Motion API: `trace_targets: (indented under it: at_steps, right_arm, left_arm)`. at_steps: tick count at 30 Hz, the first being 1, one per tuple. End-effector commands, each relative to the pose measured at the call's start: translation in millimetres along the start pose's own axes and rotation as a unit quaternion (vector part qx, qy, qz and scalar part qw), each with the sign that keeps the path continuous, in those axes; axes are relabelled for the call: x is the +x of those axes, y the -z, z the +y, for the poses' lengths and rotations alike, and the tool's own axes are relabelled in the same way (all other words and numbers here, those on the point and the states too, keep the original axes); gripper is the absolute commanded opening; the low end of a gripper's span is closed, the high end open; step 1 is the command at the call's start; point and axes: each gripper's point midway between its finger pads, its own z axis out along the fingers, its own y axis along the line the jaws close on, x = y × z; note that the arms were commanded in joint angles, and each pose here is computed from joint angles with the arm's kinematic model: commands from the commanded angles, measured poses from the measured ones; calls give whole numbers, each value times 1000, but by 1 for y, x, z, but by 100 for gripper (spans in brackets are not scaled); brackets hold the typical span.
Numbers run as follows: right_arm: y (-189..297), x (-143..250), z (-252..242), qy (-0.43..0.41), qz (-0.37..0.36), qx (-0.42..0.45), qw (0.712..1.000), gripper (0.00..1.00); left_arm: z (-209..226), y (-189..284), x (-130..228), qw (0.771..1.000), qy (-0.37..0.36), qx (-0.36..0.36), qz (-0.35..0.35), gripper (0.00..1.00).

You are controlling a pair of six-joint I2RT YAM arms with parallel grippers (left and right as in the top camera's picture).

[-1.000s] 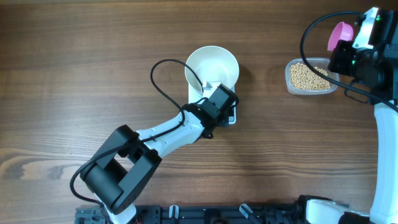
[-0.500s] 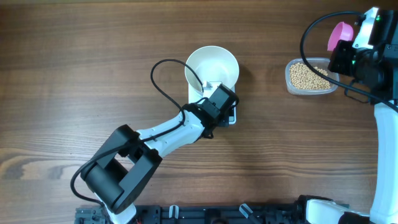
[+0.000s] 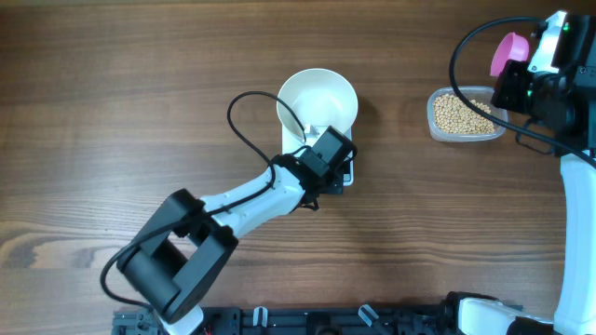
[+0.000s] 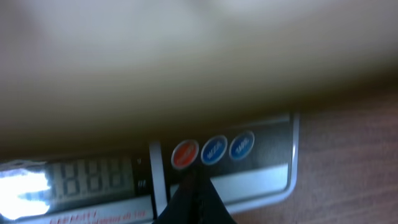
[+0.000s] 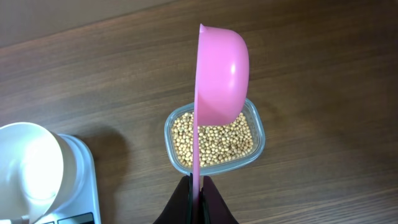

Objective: Scoop item into bowl and weigh 150g on scale
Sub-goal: 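Withdraw the left gripper from the bowl toward the left side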

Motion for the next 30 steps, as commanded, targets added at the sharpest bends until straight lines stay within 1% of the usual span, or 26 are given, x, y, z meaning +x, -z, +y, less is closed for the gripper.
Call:
trace_targets:
  at_steps: [1, 7, 9, 13, 16, 17, 18, 20, 21, 22, 23, 25, 26, 30]
  right_arm:
    - [4, -7, -3, 8, -12, 8, 1000, 4]
    - [4, -4, -4, 9, -7, 9, 1000, 5]
    - [4, -3, -4, 9, -4, 9, 1000, 4]
    - [4, 2, -4, 10, 5, 10, 1000, 4]
    - [4, 3, -5, 10, 8, 11, 1000, 4]
    - [4, 3, -5, 10, 8, 11, 1000, 4]
    - [3, 3, -5, 12, 9, 11, 1000, 4]
    - [3, 4, -5, 24, 10, 11, 1000, 4]
    - [3, 4, -5, 27, 10, 11, 1000, 4]
    - [3, 4, -5, 33, 11, 11, 999, 4]
    - [2, 4, -5, 36, 12, 11, 999, 4]
    - [2, 5, -5, 38, 14, 11, 999, 4]
    - [2, 7, -5, 40, 17, 11, 999, 4]
    - [0, 9, -5, 40, 23, 12, 999, 4]
  left_arm:
    - [-12, 39, -13, 999, 3, 39, -25, 4]
    - [-22, 121, -39, 991, 10, 89, -99, 4]
    - [-17, 155, -51, 985, 19, 99, -141, 4]
    - [28, 216, -78, 967, 65, 54, -241, 4]
    - [88, 262, -93, 941, 124, -12, -315, 4]
    - [107, 273, -94, 932, 144, -34, -332, 9]
    - [126, 283, -95, 923, 162, -57, -344, 11]
    - [170, 299, -90, 903, 205, -114, -360, 20]
    - [184, 302, -86, 898, 217, -132, -360, 27]
    - [205, 307, -80, 889, 239, -163, -356, 39]
    - [221, 309, -74, 882, 255, -184, -351, 66]
    - [247, 312, -64, 870, 283, -219, -339, 100]
    - [267, 313, -56, 859, 307, -247, -327, 100]
    - [310, 313, -43, 829, 360, -300, -306, 100]
